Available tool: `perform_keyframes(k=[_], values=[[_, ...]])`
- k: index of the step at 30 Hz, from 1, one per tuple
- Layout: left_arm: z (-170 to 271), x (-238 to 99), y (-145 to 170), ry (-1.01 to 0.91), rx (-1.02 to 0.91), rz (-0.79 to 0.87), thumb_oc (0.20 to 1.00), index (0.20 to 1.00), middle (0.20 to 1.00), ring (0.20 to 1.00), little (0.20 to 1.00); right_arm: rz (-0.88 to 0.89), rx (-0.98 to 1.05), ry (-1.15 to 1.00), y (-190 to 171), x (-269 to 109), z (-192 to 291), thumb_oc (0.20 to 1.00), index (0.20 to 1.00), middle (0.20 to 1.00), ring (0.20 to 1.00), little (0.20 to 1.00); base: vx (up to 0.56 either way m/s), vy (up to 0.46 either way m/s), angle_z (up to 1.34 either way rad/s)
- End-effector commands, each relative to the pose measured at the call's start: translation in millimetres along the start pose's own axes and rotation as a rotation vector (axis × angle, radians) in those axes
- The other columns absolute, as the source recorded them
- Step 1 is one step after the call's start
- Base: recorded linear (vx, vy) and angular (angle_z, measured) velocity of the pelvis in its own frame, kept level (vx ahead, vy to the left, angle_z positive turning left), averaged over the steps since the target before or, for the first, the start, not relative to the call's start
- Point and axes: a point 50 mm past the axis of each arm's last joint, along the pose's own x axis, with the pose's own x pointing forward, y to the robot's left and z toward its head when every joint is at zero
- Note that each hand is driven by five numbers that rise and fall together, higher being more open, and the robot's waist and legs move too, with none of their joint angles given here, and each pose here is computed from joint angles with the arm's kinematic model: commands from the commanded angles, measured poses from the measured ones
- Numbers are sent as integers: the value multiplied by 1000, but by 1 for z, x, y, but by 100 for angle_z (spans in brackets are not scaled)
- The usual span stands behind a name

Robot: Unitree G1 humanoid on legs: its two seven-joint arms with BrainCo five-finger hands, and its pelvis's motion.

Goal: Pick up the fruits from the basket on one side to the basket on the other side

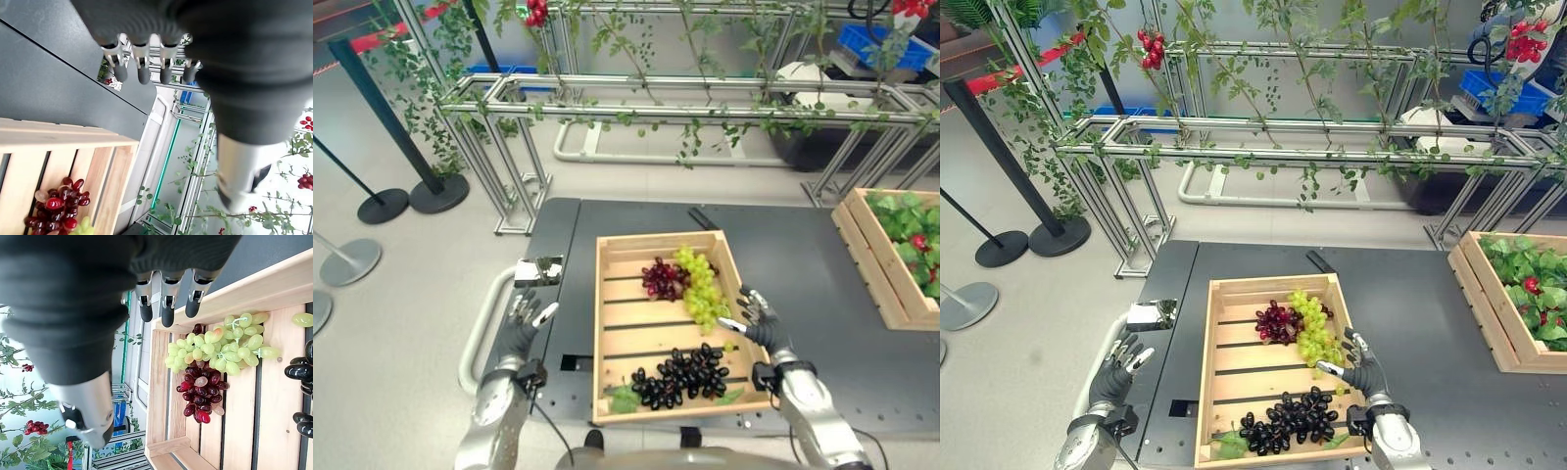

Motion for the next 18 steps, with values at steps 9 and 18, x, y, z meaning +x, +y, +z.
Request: perform_keyframes(k=[9, 18], values=[[29, 6, 0, -138, 37, 0, 1000, 1000, 1000, 1000, 1000, -13, -49, -103, -5, 6, 22, 1000, 1000, 1000, 1000, 1000, 0, 0, 0], [35, 7, 2, -158, 26, -3, 1000, 1000, 1000, 1000, 1000, 5, -315, -100, -28, 14, 33, 1000, 1000, 1000, 1000, 1000, -4, -5, 1]])
